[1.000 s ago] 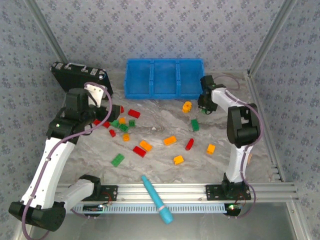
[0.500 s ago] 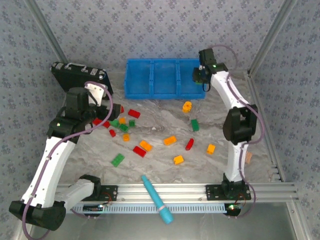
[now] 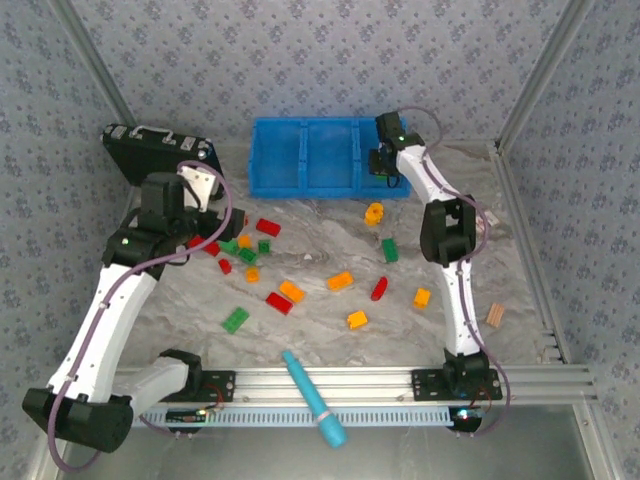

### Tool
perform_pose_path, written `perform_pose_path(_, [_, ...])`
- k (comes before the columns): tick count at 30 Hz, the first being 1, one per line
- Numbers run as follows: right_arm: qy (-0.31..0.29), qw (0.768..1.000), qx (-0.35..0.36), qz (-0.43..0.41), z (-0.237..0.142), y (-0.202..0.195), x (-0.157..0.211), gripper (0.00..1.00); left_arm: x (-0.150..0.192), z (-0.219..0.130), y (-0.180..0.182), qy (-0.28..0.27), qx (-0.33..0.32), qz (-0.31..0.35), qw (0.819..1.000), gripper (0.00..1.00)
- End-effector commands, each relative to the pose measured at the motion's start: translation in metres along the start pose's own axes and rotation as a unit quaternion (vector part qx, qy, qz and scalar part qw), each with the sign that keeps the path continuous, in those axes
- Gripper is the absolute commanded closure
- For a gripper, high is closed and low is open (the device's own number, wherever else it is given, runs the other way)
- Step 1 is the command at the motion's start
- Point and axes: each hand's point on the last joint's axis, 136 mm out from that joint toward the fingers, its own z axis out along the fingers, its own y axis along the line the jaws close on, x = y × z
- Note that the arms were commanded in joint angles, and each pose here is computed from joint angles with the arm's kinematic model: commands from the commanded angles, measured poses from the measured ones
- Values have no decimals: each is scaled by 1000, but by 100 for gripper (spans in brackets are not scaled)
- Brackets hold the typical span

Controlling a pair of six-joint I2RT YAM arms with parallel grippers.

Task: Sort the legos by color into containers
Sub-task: Place the lego in the container, then pick up the lego from the top-center of the table.

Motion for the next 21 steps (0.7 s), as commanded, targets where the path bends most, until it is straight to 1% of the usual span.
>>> perform_pose_path(1, [3,1000,-2,-3,-1,1,-2,63,-5,4,-4,-3,8,9,1000,0])
perform_pose_path(4, [4,1000,2,-4,-3,-3,1,59,-7,6,-4,-1,10,9,1000,0])
perform_pose_path(9, [-5,1000,0,6,-22,-5,3,52,-10,9,-11,0,32,9,999,0])
perform_pose_path(12, [-14,1000,-5,12,-38,-3,9,50,-17,8,-12,-6,33,10,999,0])
perform_pose_path(16, [-35,999,-21,11,-70,5,14,47,-18,3,-10,-6,23,6,1000,0])
perform_pose_path(21, [-30,998,-46,7,-87,15,39,40,-13,-2,-10,-10,19,-11,1000,0])
